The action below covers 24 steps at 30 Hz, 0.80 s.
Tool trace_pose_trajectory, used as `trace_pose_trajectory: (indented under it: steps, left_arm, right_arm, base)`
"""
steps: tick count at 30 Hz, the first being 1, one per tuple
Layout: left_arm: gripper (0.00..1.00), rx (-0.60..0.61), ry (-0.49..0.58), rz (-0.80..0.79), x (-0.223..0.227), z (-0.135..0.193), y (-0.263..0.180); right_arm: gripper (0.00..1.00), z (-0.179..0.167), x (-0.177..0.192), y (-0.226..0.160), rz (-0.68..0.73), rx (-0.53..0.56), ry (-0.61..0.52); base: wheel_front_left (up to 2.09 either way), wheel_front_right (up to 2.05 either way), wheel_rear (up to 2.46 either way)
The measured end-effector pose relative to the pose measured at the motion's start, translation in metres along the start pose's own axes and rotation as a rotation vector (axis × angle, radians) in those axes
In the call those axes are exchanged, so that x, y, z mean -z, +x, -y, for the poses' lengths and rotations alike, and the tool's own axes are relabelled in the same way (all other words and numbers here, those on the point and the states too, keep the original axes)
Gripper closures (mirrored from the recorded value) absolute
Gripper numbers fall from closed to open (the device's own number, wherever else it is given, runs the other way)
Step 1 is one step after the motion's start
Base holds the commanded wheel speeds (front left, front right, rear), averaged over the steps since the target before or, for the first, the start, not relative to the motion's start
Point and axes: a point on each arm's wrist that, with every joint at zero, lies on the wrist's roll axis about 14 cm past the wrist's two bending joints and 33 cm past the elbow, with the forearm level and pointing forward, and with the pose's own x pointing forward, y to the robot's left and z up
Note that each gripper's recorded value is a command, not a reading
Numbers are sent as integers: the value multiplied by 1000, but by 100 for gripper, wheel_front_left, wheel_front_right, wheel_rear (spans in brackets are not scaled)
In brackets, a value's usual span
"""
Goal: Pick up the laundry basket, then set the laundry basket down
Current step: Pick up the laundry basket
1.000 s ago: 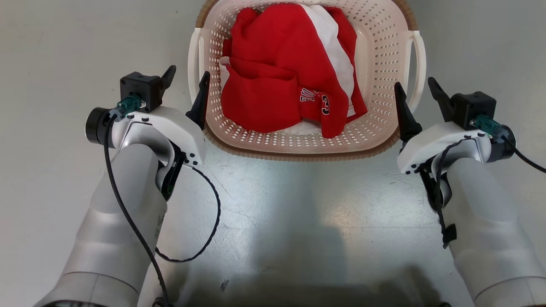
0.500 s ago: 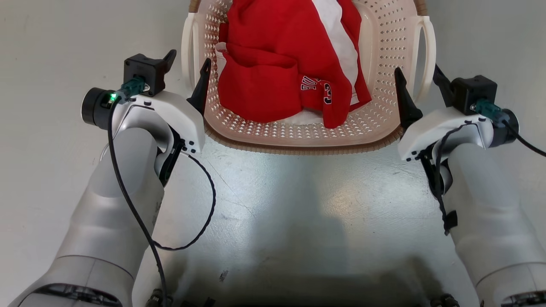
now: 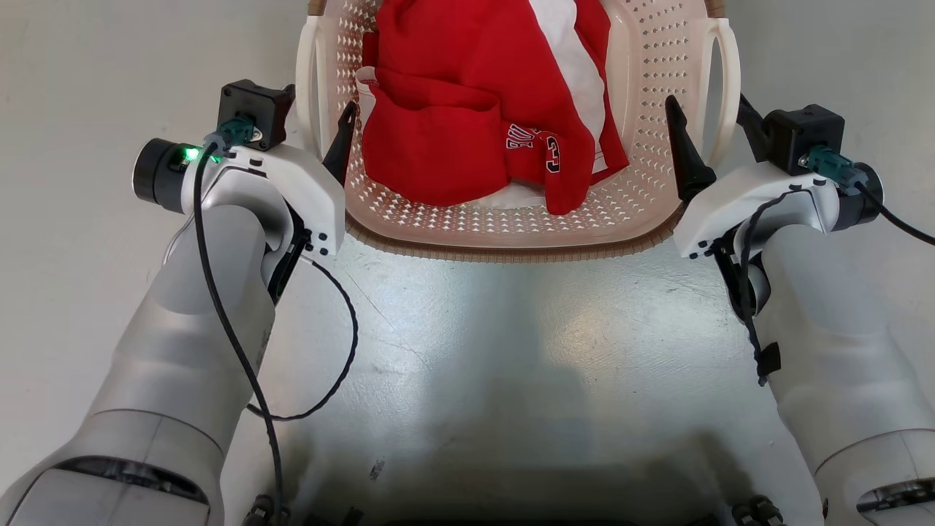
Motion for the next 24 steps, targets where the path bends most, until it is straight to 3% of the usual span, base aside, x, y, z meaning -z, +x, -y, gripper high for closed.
trace_pose_trajectory:
  steps: [19,20,21,22,23,24]
  left_arm:
    - [0,8,27,-30,2,0,7]
    - [0,9,28,-32,3,0,7]
    - [35,11,31,-33,3,0,7]
    - [90,12,33,-34,4,0,7]
    - [100,14,35,-35,4,1,7]
    - [100,14,37,-35,4,1,7]
  right_arm:
    - [0,-1,3,3,-13,-6,1]
    - [7,-1,3,3,-13,-6,1]
    - [93,-1,4,4,-14,-7,1]
    - [100,-1,4,4,-15,-7,1]
    - [100,-2,4,4,-16,-10,-1]
    - [100,-3,5,4,-17,-11,-1]
  base:
    - [0,0,0]
    - [0,0,0]
    - [0,0,0]
    - [0,0,0]
    - [0,0,0]
    - [0,0,0]
